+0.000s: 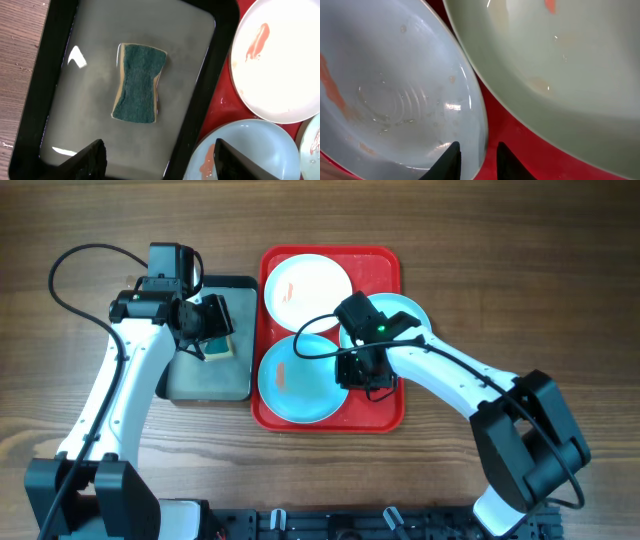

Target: Clean dirty plates on tray and stack at the side

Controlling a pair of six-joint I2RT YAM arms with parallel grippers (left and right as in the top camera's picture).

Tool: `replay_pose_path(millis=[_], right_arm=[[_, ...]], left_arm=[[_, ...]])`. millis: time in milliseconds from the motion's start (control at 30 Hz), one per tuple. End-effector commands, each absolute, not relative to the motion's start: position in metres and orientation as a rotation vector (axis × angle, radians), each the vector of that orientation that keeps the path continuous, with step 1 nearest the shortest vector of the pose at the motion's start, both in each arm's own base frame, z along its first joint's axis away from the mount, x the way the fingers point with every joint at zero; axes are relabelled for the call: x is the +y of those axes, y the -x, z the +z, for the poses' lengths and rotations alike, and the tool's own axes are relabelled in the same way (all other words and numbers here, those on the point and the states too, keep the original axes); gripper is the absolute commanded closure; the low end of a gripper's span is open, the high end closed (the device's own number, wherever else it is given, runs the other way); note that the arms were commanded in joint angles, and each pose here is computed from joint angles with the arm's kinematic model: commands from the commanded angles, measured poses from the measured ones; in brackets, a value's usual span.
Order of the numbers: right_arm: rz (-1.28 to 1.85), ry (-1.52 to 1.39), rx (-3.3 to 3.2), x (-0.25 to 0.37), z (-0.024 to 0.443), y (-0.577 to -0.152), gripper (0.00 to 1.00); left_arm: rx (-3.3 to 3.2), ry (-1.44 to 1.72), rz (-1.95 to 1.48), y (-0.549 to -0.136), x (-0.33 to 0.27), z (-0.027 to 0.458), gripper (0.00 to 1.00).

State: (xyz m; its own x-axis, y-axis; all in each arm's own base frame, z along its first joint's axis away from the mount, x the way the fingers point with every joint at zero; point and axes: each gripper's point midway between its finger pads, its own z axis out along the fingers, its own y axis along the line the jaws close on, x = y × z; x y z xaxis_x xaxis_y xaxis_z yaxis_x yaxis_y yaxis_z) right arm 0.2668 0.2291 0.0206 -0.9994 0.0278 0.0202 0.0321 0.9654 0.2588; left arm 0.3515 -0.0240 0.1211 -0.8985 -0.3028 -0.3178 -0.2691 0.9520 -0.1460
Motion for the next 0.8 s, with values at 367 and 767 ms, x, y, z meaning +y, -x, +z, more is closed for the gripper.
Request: replay_pose_path(millis=[367, 767], right_arm=[[-0.349, 0.079, -3.092, 0.224, 0.008, -0.265, 0.91], [-0.344, 0.109, -3.073, 0.224, 0.002, -0.264, 0.86]], left_arm=[[2.766, 0.437, -0.11, -0.354, -0.02, 0.114, 0.36], [2.793, 0.441, -0.103, -0.354, -0.02, 0.104, 0.36]])
